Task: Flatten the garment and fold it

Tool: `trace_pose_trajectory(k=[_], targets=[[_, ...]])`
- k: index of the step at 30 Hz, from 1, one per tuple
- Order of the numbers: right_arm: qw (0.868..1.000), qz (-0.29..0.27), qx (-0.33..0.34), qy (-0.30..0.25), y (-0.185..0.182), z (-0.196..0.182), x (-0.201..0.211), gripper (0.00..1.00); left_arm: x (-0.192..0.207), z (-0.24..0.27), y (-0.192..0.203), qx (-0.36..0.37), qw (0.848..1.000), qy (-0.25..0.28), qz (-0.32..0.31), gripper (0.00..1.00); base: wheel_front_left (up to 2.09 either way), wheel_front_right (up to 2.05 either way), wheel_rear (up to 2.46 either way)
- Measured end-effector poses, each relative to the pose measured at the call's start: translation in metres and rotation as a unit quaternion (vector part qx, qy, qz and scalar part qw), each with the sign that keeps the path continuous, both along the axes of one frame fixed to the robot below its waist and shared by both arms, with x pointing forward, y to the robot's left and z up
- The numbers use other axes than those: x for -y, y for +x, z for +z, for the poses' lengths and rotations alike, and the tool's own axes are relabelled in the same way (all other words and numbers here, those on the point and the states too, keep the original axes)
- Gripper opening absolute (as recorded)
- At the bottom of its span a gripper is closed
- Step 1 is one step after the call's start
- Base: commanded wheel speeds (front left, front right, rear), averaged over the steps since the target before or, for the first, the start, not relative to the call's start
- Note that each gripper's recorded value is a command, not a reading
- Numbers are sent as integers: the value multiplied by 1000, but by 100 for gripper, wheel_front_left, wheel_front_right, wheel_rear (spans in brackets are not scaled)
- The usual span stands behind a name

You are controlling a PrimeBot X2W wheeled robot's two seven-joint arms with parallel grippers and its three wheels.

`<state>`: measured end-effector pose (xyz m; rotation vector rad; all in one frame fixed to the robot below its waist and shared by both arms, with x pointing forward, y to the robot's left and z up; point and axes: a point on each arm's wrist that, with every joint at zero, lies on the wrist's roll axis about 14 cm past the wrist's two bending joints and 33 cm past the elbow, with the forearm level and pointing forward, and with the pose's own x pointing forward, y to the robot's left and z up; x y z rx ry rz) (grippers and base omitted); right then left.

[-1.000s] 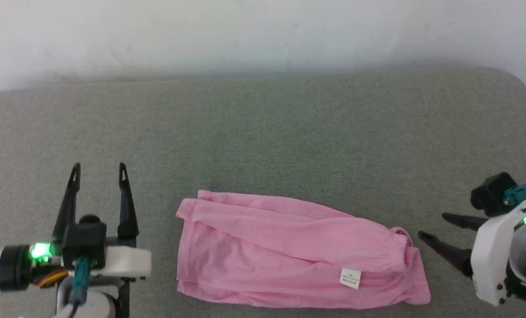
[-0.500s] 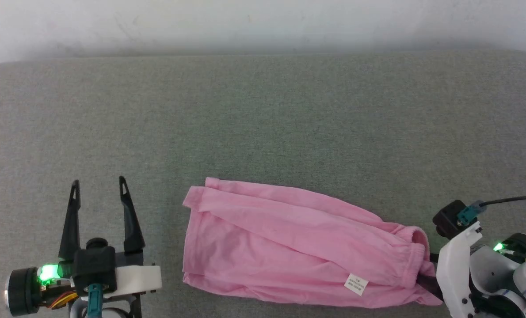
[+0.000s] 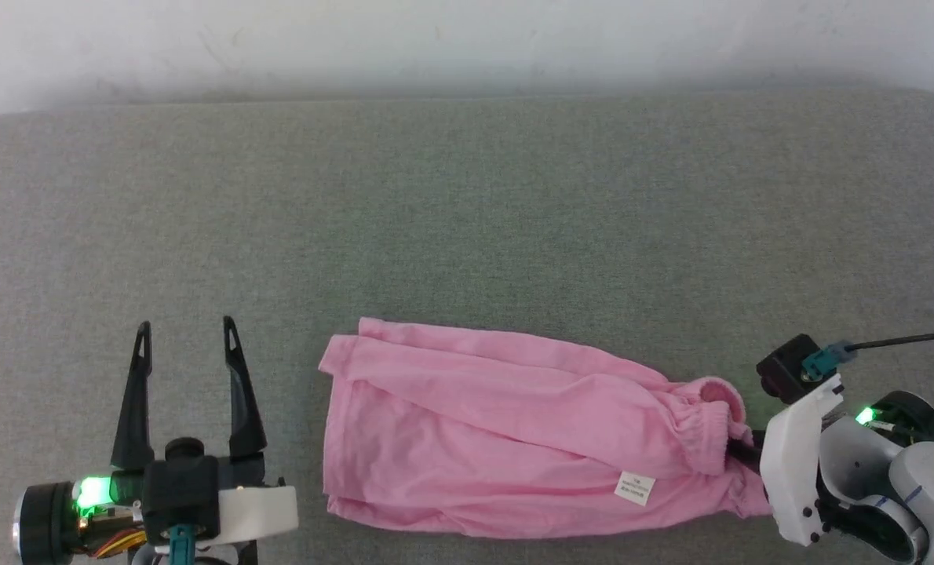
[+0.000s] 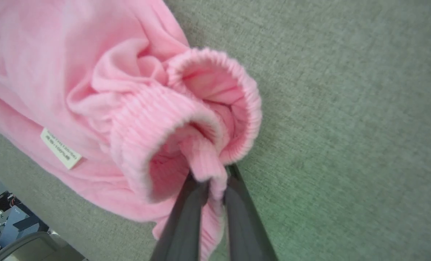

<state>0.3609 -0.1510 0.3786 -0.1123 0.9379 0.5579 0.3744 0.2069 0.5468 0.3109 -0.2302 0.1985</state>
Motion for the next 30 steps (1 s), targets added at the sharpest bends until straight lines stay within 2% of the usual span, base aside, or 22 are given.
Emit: trace_pose_trajectory(k=[5, 8, 11, 14, 19, 24, 30], targets=[[997, -43, 56, 12, 22, 34, 28, 0, 1, 10, -3, 13, 1000, -5, -6, 100, 0, 0, 0], [994, -78, 73, -6, 31, 47, 62, 0, -1, 7, -8, 7, 1000, -7, -4, 100, 0, 0, 0], [990, -116, 68, -29, 31, 50, 97, 0, -2, 4, -12, 3, 1000, -6, -3, 100, 0, 0, 0], [989, -129, 57, -52, 25, 48, 117, 0, -4, 2, -16, -3, 1000, -7, -1, 100, 0, 0, 0], [992, -101, 76, -29, 24, 63, 96, 0, -6, 6, -20, 3, 1000, -4, -1, 100, 0, 0, 0], [994, -30, 108, 12, 20, 94, 49, 0, -8, 5, -27, 0, 1000, -3, 1, 100, 0, 0, 0], [989, 62, 121, 55, 13, 116, -16, 0, -7, 1, -28, -6, 1000, -9, 6, 100, 0, 0, 0]])
